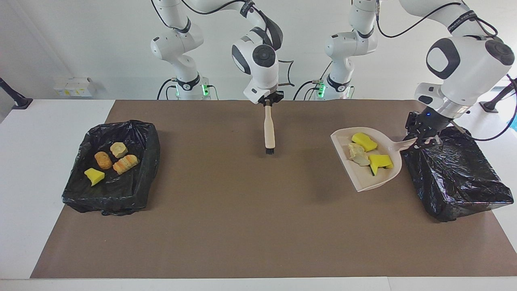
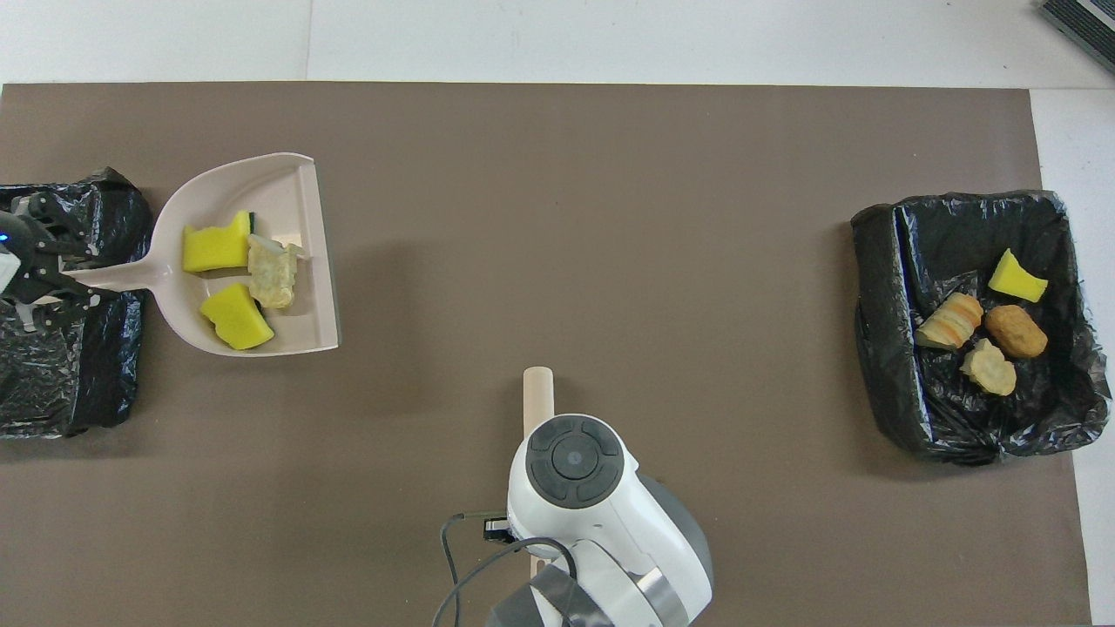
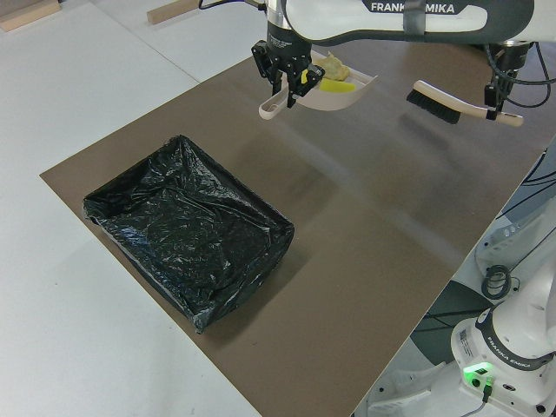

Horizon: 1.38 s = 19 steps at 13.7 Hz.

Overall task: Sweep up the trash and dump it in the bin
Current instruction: 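Tip the dustpan into the bag while the right gripper drops the brush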

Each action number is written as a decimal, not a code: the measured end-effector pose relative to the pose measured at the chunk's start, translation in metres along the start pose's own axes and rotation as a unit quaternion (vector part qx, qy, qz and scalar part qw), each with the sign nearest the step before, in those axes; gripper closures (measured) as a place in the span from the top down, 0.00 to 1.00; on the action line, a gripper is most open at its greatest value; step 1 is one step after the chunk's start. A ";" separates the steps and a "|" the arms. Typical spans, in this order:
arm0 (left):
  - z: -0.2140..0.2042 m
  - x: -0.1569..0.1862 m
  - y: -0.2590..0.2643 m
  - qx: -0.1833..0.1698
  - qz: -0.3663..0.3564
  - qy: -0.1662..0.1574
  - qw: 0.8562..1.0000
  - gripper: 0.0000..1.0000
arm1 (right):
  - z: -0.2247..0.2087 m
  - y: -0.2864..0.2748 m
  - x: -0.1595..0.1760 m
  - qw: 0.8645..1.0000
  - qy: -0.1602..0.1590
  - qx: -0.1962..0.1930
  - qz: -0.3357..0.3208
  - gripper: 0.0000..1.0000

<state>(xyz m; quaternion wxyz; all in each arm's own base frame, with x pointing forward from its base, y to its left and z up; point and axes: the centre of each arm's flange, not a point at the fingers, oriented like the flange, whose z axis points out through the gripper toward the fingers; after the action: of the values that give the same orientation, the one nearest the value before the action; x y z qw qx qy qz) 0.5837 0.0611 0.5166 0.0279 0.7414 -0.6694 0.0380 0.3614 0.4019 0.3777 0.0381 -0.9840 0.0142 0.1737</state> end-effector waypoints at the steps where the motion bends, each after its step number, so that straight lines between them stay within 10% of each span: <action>1: -0.001 -0.025 0.002 -0.003 0.002 0.001 1.000 0.31 | 0.009 -0.005 0.001 1.000 -0.001 -0.002 -0.001 0.26; 7: -0.026 -0.190 0.033 0.011 -0.008 0.000 1.000 0.31 | 0.034 -0.007 0.011 1.000 0.003 -0.002 -0.001 0.26; 11: -0.045 -0.243 0.042 0.019 -0.022 -0.035 0.999 0.31 | 0.038 -0.001 0.021 1.000 0.004 0.000 0.006 0.31; 17: -0.050 -0.233 -0.010 0.020 0.066 -0.223 0.972 0.31 | 0.013 0.000 0.051 0.999 0.037 0.009 -0.007 0.95; 19: -0.049 -0.217 -0.023 0.028 0.082 -0.279 0.956 0.31 | -0.008 0.015 0.074 0.998 0.066 0.003 0.000 1.00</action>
<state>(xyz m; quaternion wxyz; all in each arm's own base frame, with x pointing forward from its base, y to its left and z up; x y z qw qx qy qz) 0.5835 0.2829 0.5447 -0.1840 0.6657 -0.7076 -0.1493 0.4329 0.3850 0.3592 0.0405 -0.9932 0.0172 0.1081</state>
